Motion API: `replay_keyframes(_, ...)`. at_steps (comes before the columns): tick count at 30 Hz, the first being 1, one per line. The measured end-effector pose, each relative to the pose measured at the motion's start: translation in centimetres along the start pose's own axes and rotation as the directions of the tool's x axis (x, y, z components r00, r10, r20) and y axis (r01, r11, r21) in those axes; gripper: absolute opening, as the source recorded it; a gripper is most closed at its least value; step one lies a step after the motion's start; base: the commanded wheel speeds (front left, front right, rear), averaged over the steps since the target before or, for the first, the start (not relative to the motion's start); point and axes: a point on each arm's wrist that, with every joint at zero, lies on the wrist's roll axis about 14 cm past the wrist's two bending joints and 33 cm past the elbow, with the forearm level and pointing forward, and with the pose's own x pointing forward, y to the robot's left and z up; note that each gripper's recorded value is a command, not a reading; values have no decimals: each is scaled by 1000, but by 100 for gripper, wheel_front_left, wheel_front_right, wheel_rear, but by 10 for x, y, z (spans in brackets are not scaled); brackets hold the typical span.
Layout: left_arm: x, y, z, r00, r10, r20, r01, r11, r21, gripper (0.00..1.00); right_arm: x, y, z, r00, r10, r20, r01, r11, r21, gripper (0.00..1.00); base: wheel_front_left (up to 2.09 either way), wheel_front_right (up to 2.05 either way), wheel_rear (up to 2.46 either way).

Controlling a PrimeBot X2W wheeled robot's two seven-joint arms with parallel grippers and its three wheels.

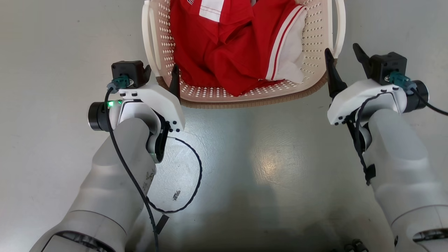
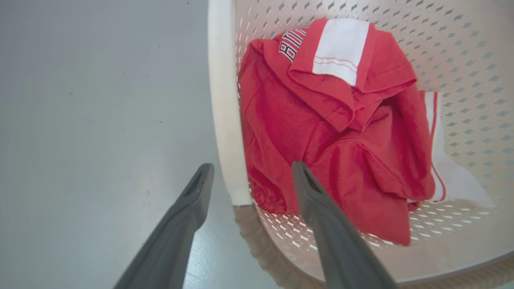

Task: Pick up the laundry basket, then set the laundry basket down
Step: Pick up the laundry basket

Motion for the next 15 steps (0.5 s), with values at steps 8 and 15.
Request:
replay_keyframes(8,1,0,3,1000,6,-2,-6,1000,13,100,3,2,6,1000,6,-3,-6,1000,10,100,0,0,0)
replay_keyframes(15,0,3,-3,1000,15,-26,-15,1000,16,100,2,2,2,1000,5,-16,-5,1000,29,100,0,0,0)
